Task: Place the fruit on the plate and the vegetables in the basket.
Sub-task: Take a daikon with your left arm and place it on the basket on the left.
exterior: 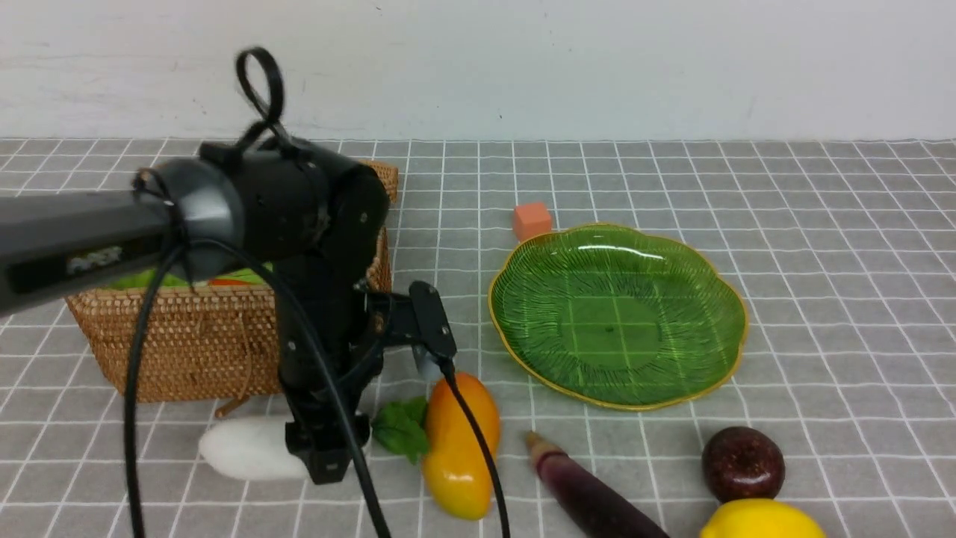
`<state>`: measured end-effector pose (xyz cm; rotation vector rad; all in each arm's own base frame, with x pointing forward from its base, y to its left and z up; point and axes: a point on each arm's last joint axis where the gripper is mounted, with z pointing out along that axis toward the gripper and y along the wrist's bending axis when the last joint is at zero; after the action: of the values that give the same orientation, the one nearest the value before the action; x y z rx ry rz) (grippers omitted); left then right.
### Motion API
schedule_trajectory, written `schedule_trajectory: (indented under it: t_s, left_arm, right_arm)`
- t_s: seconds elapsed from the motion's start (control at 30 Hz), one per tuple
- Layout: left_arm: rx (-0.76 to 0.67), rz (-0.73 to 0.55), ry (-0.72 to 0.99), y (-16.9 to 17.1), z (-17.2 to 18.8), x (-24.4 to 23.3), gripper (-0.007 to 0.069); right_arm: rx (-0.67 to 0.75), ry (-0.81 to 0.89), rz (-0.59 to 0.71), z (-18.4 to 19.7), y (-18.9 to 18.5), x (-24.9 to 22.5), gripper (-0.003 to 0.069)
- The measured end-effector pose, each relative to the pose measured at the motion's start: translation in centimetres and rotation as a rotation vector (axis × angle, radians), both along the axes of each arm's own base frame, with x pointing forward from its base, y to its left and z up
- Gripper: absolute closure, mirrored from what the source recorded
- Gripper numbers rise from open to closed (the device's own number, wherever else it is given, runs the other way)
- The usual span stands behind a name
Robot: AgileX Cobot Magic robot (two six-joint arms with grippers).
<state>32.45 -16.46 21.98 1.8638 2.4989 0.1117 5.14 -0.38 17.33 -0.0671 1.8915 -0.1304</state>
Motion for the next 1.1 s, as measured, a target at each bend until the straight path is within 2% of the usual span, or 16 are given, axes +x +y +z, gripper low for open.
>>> schedule_trajectory:
  t_s: [0.1,0.13,0.23,0.33,0.47,0.57,0.73,0.83,0.9,0.97,1.1]
  left_arm:
    - [-0.031,-0.004,-0.1,0.8,4.1,-1.2,0.0128]
    - [-0.031,-0.004,-0.1,0.8,4.1,-1.2,0.0128]
    - [0.011,-0.025,-0.33,2.7,8.9,-2.0,0.0128]
    - [-0.024,0.056,-0.625,5.0,13.0,-1.6,0.0128]
    - [-0.087,0.145,-0.806,7.0,14.7,-0.2,0.0128]
    - [-0.105,0.188,-0.844,8.2,13.9,1.6,0.0128]
    - [-0.098,0.204,-0.759,7.8,9.8,4.4,0.0128]
    - [-0.107,0.218,-0.702,7.4,7.8,5.2,0.0099]
    - [-0.124,0.237,-0.661,7.1,6.5,5.6,0.0021]
    - [-0.134,0.246,-0.65,7.0,6.3,5.7,-0.0025]
    - [-0.142,0.272,-0.627,7.1,6.9,5.0,-0.0036]
  right_arm:
    - [0.0,0.0,0.0,0.0,0.0,0.0,0.0419]
    - [0.0,0.0,0.0,0.0,0.0,0.0,0.0419]
    - [0.0,0.0,0.0,0.0,0.0,0.0,0.0419]
    - [0.0,0.0,0.0,0.0,0.0,0.0,0.0419]
    - [0.0,0.0,0.0,0.0,0.0,0.0,0.0419]
    - [0.0,0.0,0.0,0.0,0.0,0.0,0.0419]
    - [0.0,0.0,0.0,0.0,0.0,0.0,0.0419]
    - [0.0,0.0,0.0,0.0,0.0,0.0,0.0419]
    - [0.0,0.0,0.0,0.0,0.0,0.0,0.0419]
    - [0.0,0.0,0.0,0.0,0.0,0.0,0.0419]
    - [0.0,0.0,0.0,0.0,0.0,0.0,0.0419]
